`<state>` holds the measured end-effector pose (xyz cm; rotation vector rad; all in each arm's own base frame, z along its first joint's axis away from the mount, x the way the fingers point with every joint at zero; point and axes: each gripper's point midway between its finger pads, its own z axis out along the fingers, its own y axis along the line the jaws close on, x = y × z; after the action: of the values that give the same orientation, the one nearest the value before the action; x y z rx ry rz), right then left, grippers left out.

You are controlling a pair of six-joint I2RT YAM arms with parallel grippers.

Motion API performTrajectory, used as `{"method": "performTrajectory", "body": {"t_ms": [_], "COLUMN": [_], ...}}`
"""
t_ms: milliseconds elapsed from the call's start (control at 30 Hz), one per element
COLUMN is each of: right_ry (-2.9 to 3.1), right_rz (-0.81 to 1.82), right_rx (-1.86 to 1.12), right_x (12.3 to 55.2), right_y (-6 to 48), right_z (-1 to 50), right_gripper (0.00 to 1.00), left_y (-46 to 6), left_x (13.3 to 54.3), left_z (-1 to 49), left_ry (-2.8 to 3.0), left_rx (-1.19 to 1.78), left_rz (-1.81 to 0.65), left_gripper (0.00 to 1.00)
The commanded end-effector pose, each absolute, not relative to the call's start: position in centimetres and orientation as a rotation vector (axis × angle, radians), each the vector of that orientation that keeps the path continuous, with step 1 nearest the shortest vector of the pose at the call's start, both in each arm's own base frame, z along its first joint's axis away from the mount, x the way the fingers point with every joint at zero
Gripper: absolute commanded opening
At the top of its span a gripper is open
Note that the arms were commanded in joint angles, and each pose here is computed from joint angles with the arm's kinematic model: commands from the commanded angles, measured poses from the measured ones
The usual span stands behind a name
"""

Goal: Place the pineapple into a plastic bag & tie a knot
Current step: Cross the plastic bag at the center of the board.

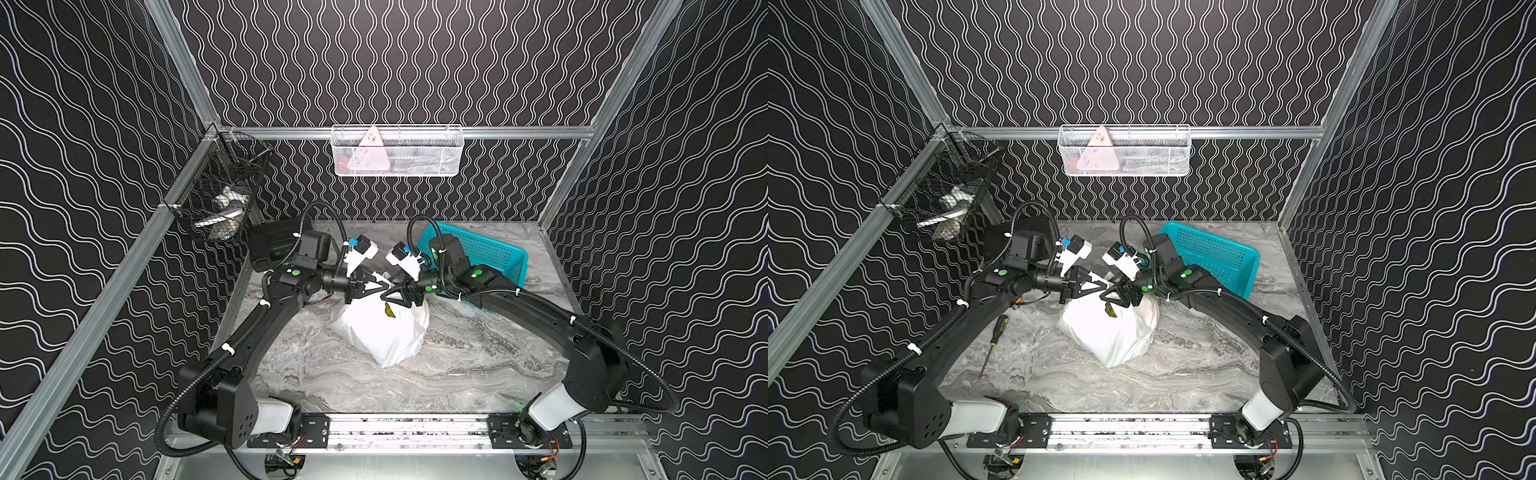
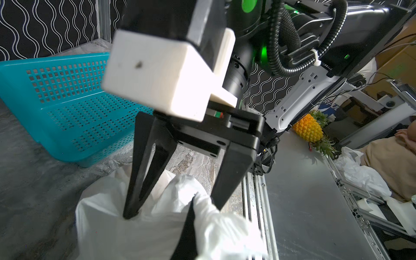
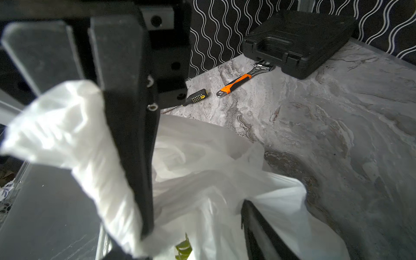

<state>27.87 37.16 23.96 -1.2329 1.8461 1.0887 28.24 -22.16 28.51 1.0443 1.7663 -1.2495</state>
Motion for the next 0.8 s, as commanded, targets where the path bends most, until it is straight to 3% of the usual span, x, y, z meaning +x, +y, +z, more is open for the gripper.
{"method": "performTrajectory", "body": {"t_ms": [0,300,333,400,467,600,667,767], "right_ry": [1.77,1.768,1.769,1.758,1.725,1.67,1.656,1.615], "right_rz": [1.137,1.145,1.128,1.082,1.064,1.048,1.046,1.068], "right_rx": [-1.307,-1.245,-1.231,-1.179,-1.121,-1.033,-0.995,-0.93], "right_x": [27.3,28.6,28.8,29.7,30.0,30.6,30.7,30.9], "right_y": [37.8,38.7,38.7,38.7,38.6,38.5,38.4,38.6], "right_z": [24.2,23.5,23.5,23.8,24.3,24.9,24.9,25.5], "right_gripper": [0.49,0.02,0.0,0.0,0.0,0.0,0.0,0.0], "left_y": [-22.4,-22.4,-22.4,-22.1,-21.4,-19.0,-18.6,-18.5], "left_x": [27.9,28.4,28.6,28.5,28.4,29.2,29.0,28.7], "left_z": [29.1,29.1,29.1,29.1,28.8,27.2,26.4,25.7], "left_ry": [1.704,1.729,1.745,1.791,1.814,1.854,1.891,1.92], "left_rx": [1.081,1.042,1.021,0.973,0.906,0.716,0.689,0.627], "left_rz": [-1.277,-1.272,-1.275,-1.261,-1.223,-1.175,-1.158,-1.197], "left_gripper": [0.0,0.0,0.03,0.22,0.33,0.53,0.59,0.55]}}
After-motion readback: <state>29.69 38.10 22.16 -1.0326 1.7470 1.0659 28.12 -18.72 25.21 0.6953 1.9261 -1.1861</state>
